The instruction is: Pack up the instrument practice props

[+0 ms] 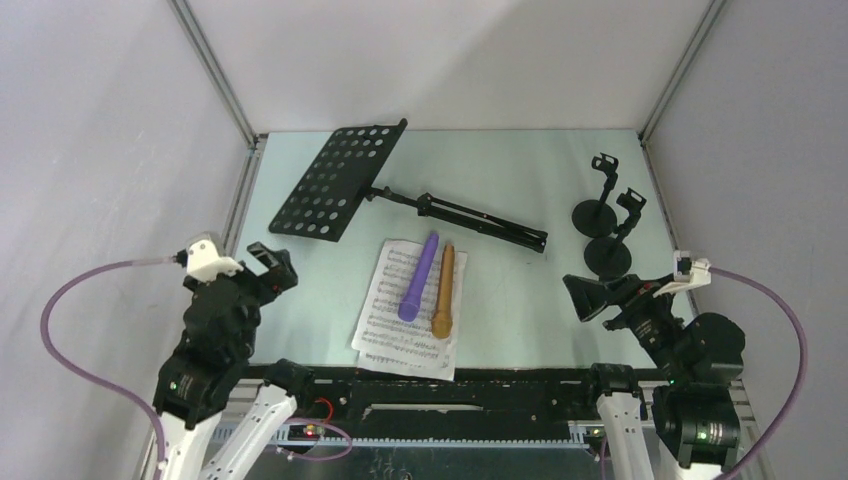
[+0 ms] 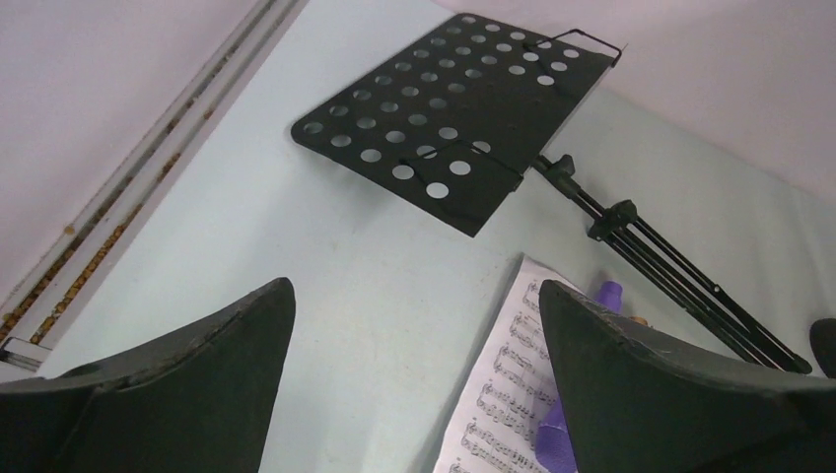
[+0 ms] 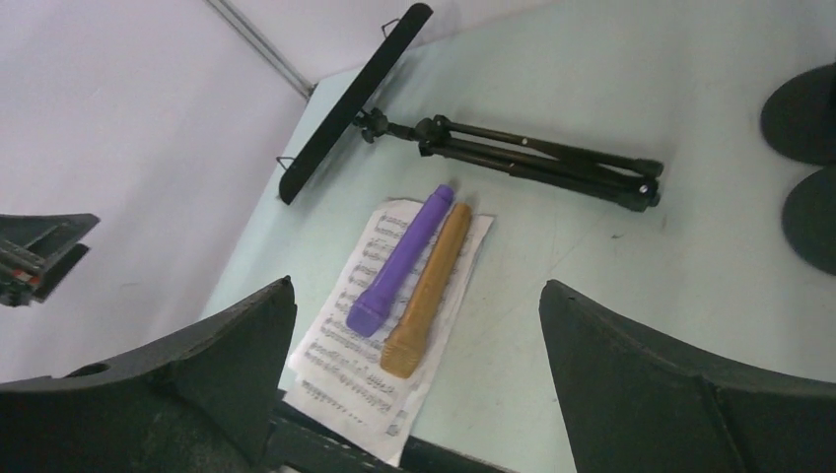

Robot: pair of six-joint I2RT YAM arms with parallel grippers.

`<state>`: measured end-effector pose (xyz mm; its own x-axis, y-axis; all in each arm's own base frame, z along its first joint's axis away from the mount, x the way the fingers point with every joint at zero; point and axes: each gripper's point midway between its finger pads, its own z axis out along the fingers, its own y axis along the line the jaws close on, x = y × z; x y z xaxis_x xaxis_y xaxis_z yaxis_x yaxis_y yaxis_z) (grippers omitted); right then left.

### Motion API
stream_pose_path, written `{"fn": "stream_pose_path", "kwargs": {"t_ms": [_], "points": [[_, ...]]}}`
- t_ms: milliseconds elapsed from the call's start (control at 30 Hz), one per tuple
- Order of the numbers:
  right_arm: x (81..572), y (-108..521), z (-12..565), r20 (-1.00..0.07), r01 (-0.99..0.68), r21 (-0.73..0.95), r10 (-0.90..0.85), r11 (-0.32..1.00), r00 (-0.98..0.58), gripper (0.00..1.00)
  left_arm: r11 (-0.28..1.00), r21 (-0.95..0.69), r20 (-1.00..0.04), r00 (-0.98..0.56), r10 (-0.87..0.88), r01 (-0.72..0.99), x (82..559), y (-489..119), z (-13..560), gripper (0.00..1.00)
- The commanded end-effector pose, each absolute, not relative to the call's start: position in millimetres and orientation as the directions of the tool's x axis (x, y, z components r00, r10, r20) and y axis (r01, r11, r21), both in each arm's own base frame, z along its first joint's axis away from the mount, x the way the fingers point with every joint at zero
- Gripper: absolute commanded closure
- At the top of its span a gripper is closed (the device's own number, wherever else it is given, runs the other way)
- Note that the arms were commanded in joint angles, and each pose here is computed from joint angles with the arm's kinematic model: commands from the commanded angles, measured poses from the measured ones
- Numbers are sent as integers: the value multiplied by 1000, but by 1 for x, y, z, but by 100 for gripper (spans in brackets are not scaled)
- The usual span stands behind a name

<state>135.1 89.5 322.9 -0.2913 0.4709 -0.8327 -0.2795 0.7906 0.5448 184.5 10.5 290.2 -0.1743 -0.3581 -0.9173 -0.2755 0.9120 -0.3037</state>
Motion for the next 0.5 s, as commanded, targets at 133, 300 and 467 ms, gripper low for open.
{"fn": "stream_pose_path", "kwargs": {"t_ms": [133, 300, 467], "points": [[129, 61, 349, -961, -284, 271, 275, 920, -27, 0, 935, -228, -948, -156, -277, -271, 172, 23, 269, 0], [131, 51, 343, -971, -240, 232, 238, 943, -6, 0, 942, -237, -950, -144, -276, -238, 172, 19, 269, 0], [135, 48, 334, -972, -222, 229, 234, 948, -6, 0, 947, -223, -952, -159, -263, -230, 175, 17, 267, 0]]}}
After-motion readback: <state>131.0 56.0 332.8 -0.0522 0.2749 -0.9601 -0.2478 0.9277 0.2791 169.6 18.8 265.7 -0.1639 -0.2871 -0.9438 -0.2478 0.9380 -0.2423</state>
